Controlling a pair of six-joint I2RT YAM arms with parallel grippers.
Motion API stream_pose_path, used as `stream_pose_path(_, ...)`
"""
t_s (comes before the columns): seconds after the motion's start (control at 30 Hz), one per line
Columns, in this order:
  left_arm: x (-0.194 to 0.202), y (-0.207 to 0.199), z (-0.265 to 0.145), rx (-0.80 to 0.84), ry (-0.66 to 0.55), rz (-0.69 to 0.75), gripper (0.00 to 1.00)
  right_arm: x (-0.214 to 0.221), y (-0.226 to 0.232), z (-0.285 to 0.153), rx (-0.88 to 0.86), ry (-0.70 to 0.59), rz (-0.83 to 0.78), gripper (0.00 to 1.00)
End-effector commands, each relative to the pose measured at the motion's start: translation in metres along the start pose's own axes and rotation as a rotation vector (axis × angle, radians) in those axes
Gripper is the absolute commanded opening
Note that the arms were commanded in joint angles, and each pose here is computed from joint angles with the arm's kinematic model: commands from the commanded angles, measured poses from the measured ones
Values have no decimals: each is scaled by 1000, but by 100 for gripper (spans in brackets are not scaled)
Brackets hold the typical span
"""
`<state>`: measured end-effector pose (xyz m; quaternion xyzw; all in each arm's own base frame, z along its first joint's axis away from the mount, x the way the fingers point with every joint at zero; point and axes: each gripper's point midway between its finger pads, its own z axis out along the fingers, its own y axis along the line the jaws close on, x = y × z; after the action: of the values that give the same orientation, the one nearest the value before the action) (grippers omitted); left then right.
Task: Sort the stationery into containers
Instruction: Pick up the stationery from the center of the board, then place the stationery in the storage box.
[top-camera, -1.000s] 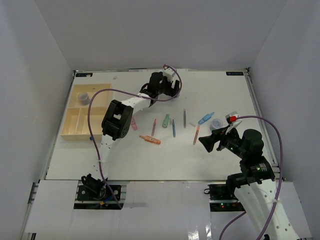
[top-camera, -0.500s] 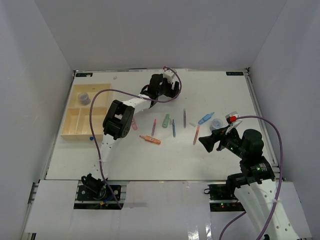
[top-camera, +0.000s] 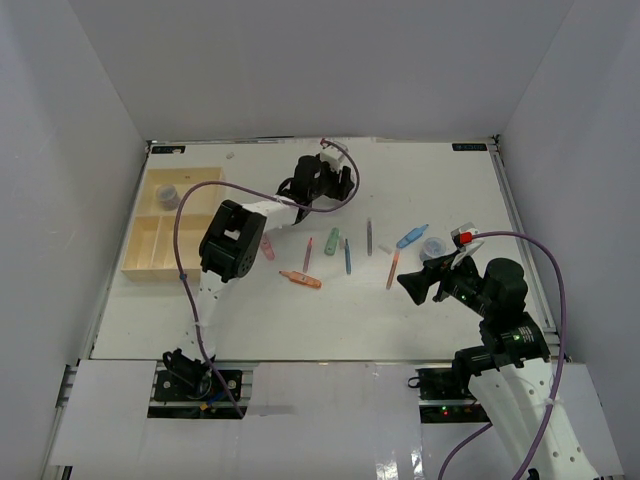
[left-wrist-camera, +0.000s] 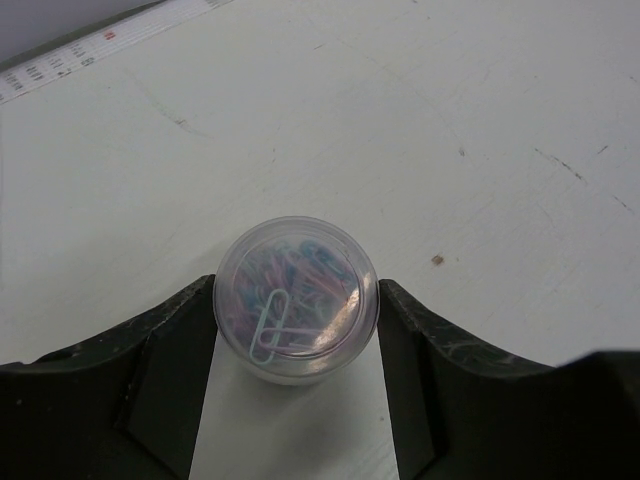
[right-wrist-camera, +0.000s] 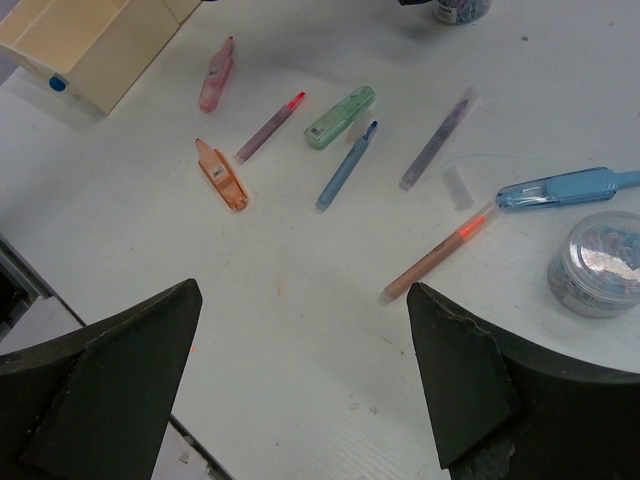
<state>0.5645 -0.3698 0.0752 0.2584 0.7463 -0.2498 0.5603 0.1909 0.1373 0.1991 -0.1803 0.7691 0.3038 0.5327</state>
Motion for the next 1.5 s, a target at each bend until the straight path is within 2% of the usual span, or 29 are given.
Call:
stream_pose_path(0.0,-48,11,-31,-107,-82,-4,54,-3,5,1,-32,-18,-22,90)
stream_pose_path(0.03,-76,15,-44,-134,-140,2,56,-4,6,1,-39,-19,-25,90)
stream_pose_path(0.1,-75,32,-65,-221,-143,-23,57,-3,7,0,-41,-19,-24,90)
stream_pose_path(0.13,-99,38,-81,-257,-179,-30,57,-4,8,0,-43,-20,-26,90)
stream_pose_path(0.2,-104,65,-106,-363,-182,-71,57,-5,8,-1,-42,-24,-29,90)
stream_pose_path(0.23,-124,71,-126,-397,-209,-81,59,-5,7,-1,-36,-25,-28,90)
stream_pose_path(0.33,-118,111,-172,-553,-208,-136,60,-4,7,-1,-37,-25,-24,90)
stream_pose_path(0.37,-134,117,-193,-584,-242,-152,60,-5,7,-1,-39,-27,-24,90)
stream_pose_path(0.4,-133,141,-214,-653,-254,-199,60,-5,8,-1,-46,-29,-25,90)
stream_pose_path(0.43,-118,152,-228,-694,-223,-229,60,-6,10,-1,-52,-31,-27,90)
stream_pose_path(0.47,-126,161,-248,-730,-245,-252,60,-6,10,-1,-54,-32,-28,90)
stream_pose_path(0.5,-121,184,-269,-796,-249,-285,60,-6,11,-1,-56,-36,-30,90)
stream_pose_path(0.6,-105,219,-315,-931,-260,-353,60,-8,12,-2,-61,-48,-39,90)
stream_pose_path(0.7,-86,246,-340,-1008,-251,-402,60,-7,13,-2,-67,-50,-38,90)
stream_pose_path(0.8,-70,270,-356,-1059,-240,-454,60,-9,14,-3,-70,-58,-44,90)
stream_pose_path(1.03,-28,297,-348,-1082,-167,-503,60,-8,13,-3,-66,-54,-43,90)
stream_pose_path(1.27,9,320,-350,-1123,-150,-548,61,-6,12,-1,-64,-45,-38,90)
stream_pose_path(1.47,13,337,-354,-1171,-150,-517,63,-6,10,-1,-57,-44,-36,90)
